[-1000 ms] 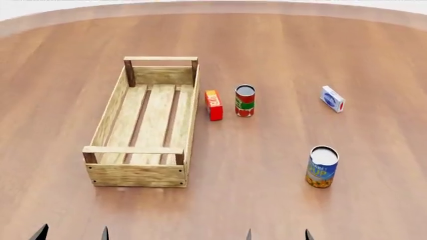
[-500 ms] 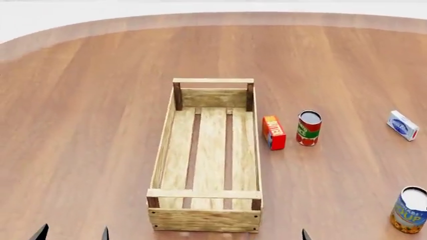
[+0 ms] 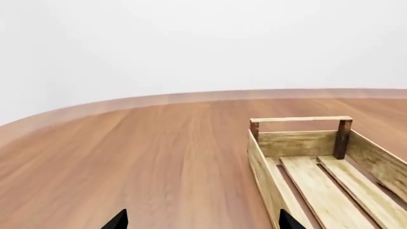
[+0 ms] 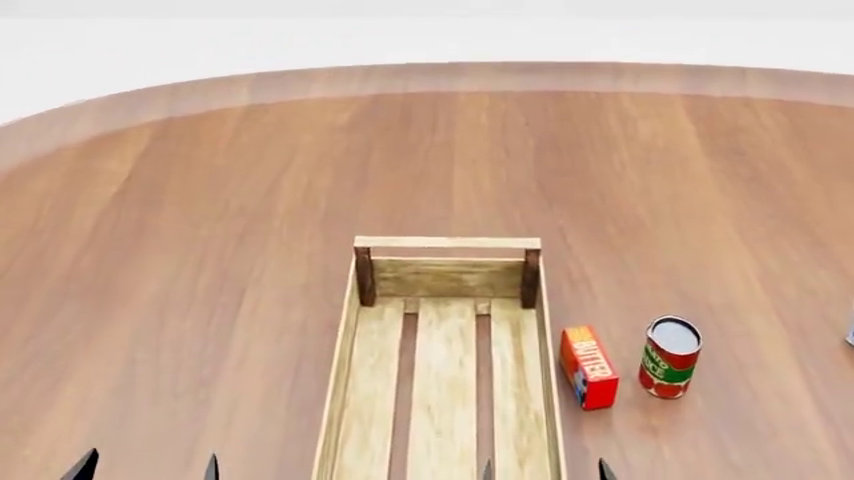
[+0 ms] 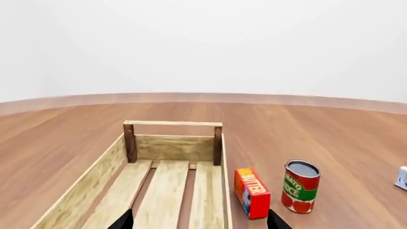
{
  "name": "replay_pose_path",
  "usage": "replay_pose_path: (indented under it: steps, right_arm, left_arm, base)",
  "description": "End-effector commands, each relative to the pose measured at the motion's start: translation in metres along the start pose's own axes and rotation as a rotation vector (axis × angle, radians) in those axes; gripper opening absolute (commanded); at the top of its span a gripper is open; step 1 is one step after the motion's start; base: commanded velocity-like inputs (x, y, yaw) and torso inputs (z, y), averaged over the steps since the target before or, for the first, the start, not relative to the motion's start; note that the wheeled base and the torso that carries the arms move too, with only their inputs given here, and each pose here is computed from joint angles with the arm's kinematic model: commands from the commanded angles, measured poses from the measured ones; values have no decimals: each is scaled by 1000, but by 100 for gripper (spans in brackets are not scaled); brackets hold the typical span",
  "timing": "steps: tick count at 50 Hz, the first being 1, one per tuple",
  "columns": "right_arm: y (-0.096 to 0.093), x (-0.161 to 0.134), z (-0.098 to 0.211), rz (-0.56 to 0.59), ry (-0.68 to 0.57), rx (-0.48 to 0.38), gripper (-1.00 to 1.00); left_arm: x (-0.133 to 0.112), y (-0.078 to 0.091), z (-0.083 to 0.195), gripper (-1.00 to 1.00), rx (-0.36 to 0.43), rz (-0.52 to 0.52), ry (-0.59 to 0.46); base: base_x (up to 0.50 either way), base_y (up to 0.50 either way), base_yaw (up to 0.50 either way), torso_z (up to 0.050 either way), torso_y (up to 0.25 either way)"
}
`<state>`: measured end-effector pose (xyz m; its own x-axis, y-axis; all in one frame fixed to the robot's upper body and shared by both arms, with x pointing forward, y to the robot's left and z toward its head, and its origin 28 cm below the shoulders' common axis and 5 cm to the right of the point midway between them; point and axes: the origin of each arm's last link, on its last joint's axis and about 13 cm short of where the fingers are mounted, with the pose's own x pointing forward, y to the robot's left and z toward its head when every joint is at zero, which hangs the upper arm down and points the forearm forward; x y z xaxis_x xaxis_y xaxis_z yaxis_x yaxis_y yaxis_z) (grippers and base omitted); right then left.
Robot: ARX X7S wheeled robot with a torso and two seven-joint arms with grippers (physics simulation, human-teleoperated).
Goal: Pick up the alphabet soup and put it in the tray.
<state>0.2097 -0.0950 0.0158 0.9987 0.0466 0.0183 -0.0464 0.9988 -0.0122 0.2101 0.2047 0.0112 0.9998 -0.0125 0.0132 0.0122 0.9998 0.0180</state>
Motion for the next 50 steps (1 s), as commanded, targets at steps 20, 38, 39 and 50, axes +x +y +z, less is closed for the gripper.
replay_pose_path:
  steps: [20, 38, 39, 50]
  right_arm:
    - [1, -1, 3, 15, -16, 16, 100]
    - [-11, -4, 6, -179, 72, 65, 100]
    - [-14, -5, 11, -217, 79, 80, 100]
    - [-32, -10, 31, -493, 175, 146, 100]
  left_arm:
    - [-2, 0, 0, 100, 4, -3, 0]
    - [-1, -1, 0, 100, 3, -3, 2]
    - [-1, -1, 0, 100, 2, -3, 3]
    - [-1, 0, -1, 100, -1, -3, 5]
  base:
    - [500, 0, 0, 0, 1]
    - [12, 0, 0, 0, 0]
    - [0, 0, 0, 0, 0]
    - [0, 0, 0, 0, 0]
